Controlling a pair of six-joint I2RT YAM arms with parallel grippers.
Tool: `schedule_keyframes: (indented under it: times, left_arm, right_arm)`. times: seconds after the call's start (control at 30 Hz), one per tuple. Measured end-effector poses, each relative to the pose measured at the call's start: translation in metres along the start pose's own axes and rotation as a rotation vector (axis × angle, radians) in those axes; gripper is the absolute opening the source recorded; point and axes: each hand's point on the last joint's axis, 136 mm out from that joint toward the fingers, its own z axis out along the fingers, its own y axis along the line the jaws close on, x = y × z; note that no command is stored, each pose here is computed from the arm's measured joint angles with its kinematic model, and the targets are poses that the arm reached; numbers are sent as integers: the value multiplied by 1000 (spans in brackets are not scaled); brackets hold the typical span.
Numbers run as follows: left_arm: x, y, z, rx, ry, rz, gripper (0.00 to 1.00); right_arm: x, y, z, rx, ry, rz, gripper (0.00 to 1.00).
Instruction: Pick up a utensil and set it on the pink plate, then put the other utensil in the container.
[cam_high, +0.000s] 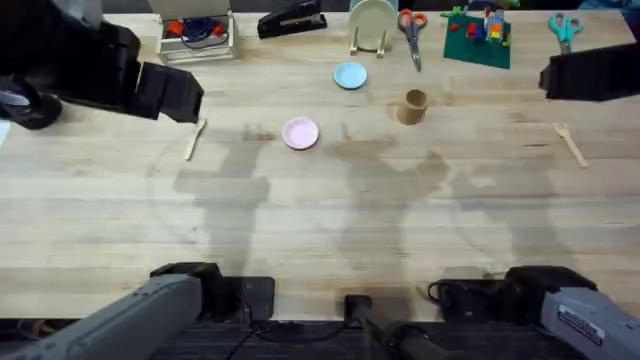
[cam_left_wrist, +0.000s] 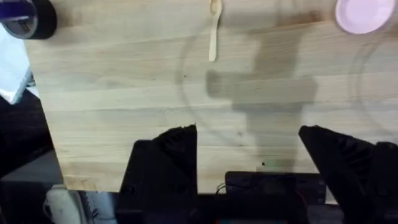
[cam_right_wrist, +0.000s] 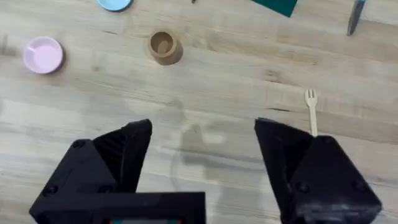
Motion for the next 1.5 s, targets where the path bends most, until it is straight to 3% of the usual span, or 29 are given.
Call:
schedule_keyframes:
  times: [0.37,0.63,0.8,1.07,1.5]
  left_arm:
    - [-31,13,62,108,79,34,993]
    - [-13,22,129,141,134,-12,993]
    - [-2,19,165,141,128,7,993]
    - [-4,16,197,141,113,45,993]
    - [1,8,261,199,210,117,993]
  right_arm:
    - [0,0,0,0,0,0,995]
    - [0,0,0,0,0,0,995]
    - [0,0,0,0,0,0,995]
    - [0,0,0,0,0,0,995]
    - [0,0,0,0,0,0,995]
